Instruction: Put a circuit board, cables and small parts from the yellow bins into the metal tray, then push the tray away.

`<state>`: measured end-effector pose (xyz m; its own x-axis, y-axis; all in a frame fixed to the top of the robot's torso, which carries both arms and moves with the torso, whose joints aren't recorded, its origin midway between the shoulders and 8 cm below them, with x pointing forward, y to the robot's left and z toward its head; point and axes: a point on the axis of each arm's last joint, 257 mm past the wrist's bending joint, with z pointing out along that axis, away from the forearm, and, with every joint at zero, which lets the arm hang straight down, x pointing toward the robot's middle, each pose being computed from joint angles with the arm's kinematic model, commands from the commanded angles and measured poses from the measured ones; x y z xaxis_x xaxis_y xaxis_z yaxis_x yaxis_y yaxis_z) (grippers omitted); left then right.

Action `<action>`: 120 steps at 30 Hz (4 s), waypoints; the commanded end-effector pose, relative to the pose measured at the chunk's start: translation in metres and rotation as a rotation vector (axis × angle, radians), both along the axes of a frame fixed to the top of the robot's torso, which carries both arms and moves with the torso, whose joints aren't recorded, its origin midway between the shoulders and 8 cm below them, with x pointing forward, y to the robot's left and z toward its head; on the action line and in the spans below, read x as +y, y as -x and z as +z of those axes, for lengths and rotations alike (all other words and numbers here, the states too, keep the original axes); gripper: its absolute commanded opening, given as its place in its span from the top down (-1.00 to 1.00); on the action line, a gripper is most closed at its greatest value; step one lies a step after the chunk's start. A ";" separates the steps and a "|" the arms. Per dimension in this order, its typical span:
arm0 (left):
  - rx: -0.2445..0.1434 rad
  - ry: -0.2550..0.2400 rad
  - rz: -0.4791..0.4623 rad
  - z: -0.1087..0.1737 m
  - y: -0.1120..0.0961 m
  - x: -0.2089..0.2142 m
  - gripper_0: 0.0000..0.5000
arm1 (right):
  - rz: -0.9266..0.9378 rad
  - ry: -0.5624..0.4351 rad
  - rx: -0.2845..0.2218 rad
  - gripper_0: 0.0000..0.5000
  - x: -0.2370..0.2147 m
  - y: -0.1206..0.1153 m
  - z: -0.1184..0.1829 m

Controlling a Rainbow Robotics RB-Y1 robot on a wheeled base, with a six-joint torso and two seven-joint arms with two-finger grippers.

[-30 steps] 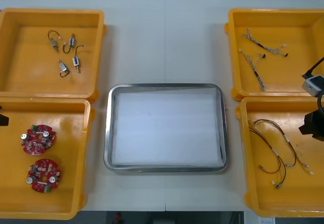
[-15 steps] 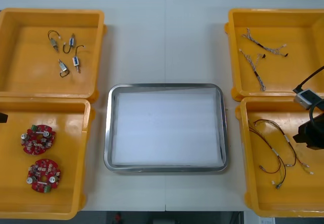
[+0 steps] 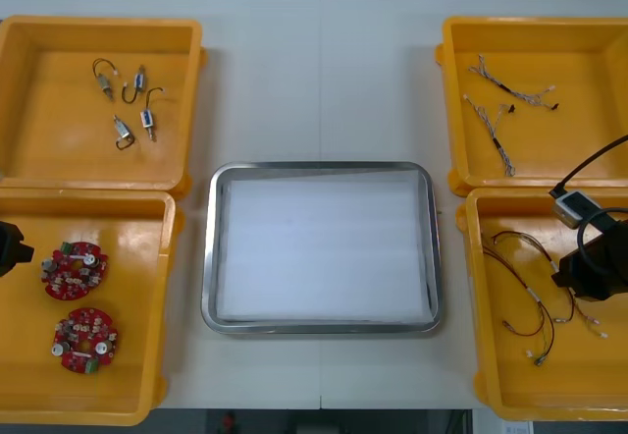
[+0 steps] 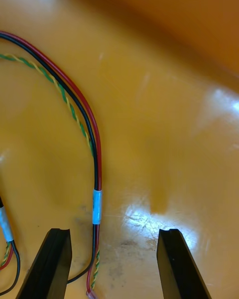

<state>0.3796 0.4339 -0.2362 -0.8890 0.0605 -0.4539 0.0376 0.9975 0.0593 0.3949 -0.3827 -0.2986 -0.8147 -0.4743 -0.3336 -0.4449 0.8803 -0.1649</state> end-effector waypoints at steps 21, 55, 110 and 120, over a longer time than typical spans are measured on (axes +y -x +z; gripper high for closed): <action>-0.020 -0.046 0.026 -0.002 -0.016 0.017 -1.00 | -0.027 0.012 0.002 -1.00 0.003 -0.004 -0.010; -0.003 -0.002 0.003 -0.038 -0.023 -0.011 -1.00 | -0.034 -0.005 -0.003 1.00 0.017 -0.010 -0.009; 0.025 0.006 -0.020 -0.019 -0.011 -0.004 1.00 | 0.189 -0.017 -0.072 1.00 0.073 0.009 0.180; 0.027 0.027 -0.011 0.037 -0.014 -0.002 1.00 | 0.183 -0.008 -0.065 1.00 0.082 0.005 0.178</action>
